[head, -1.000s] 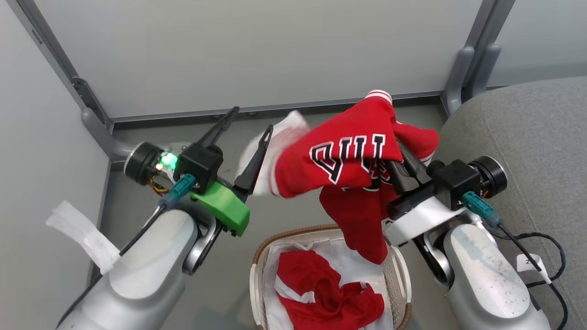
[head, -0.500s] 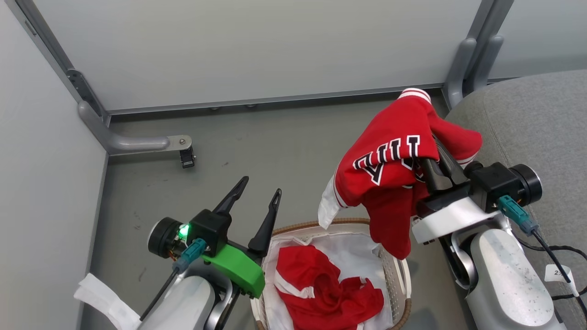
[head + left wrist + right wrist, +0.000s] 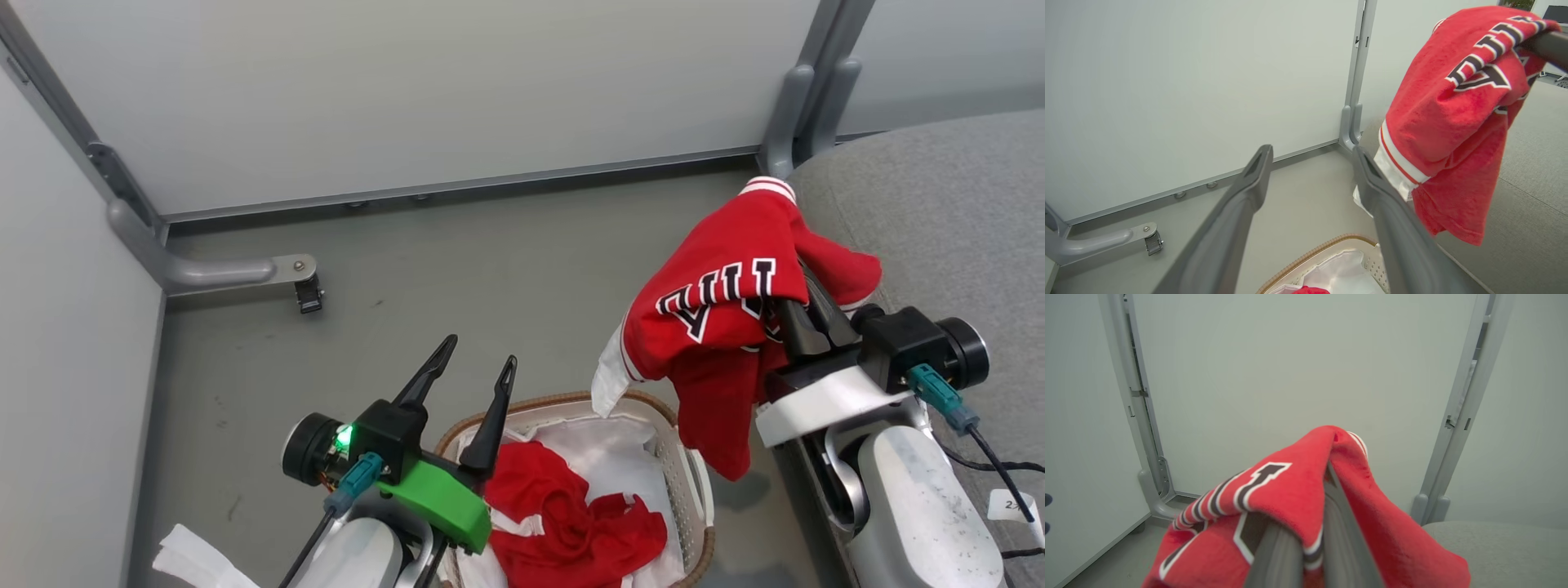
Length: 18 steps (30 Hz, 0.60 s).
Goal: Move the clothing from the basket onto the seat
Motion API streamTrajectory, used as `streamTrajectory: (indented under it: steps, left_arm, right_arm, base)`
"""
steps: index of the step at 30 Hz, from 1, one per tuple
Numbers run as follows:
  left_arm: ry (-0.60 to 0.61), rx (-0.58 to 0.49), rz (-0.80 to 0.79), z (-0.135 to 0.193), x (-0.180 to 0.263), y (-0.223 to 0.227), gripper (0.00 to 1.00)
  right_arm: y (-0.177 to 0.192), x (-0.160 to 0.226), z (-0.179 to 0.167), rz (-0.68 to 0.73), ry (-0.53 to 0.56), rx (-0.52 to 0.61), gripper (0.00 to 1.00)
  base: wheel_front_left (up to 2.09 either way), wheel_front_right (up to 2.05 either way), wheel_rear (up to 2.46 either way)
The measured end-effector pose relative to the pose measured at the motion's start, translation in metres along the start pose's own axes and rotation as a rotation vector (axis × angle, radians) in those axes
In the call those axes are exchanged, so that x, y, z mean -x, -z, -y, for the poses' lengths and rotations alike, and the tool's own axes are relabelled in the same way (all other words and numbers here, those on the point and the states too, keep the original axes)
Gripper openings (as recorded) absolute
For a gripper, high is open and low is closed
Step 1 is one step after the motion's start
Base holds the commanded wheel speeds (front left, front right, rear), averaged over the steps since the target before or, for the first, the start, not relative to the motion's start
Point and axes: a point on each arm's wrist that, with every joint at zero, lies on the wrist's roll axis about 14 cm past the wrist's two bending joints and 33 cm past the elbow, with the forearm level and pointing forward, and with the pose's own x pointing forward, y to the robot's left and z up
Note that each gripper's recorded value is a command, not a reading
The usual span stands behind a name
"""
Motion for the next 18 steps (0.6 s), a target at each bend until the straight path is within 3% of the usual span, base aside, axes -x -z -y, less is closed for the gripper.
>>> streamTrajectory:
  steps: [18]
  left_arm:
    - [0.343,0.031,-0.068,0.096,-0.045,0.034,1.0]
  right_arm:
    - [0.008,0.093,0.117,-0.104,0.38,0.065,0.0]
  base:
    - [0.0,0.0,0.0]
